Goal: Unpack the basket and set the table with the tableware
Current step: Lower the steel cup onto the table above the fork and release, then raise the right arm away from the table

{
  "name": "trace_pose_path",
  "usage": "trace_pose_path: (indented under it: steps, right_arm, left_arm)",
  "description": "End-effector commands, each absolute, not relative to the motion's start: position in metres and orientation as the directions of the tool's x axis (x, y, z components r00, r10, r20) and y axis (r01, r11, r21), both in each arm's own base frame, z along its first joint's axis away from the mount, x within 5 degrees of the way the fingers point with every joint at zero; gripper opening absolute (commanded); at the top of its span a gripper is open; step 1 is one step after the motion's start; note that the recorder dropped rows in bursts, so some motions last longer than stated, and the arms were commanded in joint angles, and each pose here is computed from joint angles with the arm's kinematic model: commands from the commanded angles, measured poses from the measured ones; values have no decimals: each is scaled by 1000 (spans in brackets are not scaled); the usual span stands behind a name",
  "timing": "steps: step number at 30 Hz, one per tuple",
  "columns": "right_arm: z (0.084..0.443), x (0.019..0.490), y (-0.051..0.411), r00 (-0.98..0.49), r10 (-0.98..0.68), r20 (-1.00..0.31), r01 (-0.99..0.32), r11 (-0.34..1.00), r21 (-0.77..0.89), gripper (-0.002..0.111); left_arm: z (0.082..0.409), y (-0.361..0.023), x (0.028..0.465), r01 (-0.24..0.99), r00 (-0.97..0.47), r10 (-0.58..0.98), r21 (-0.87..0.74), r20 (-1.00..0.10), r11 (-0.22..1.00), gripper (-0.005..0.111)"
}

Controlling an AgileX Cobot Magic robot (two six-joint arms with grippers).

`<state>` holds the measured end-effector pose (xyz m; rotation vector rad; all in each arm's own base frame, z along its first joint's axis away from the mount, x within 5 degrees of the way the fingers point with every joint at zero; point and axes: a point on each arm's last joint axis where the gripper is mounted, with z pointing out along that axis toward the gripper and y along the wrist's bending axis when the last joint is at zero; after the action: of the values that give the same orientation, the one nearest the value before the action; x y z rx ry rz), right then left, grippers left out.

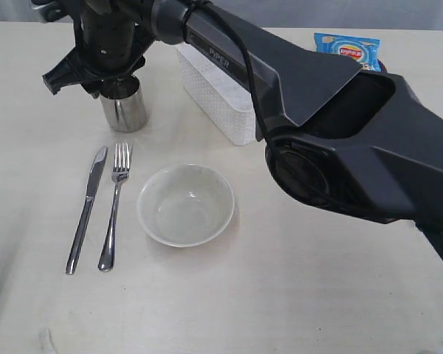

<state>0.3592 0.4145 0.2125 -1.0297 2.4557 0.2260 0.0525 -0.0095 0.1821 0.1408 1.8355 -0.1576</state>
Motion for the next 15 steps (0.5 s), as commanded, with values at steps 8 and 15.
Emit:
trace_pose_path:
  steps: [8, 15]
  right_arm:
    - [318, 336, 395, -566, -546, -617, -705, 709, 20, 0]
    - [331, 310, 414, -437, -609, -662, -793, 608, -36, 0]
  left_arm:
    - [182, -10, 53, 182, -255, 18, -30, -967, 983, 0]
    - [182, -10, 53, 182, -255, 18, -30, -967, 983, 0]
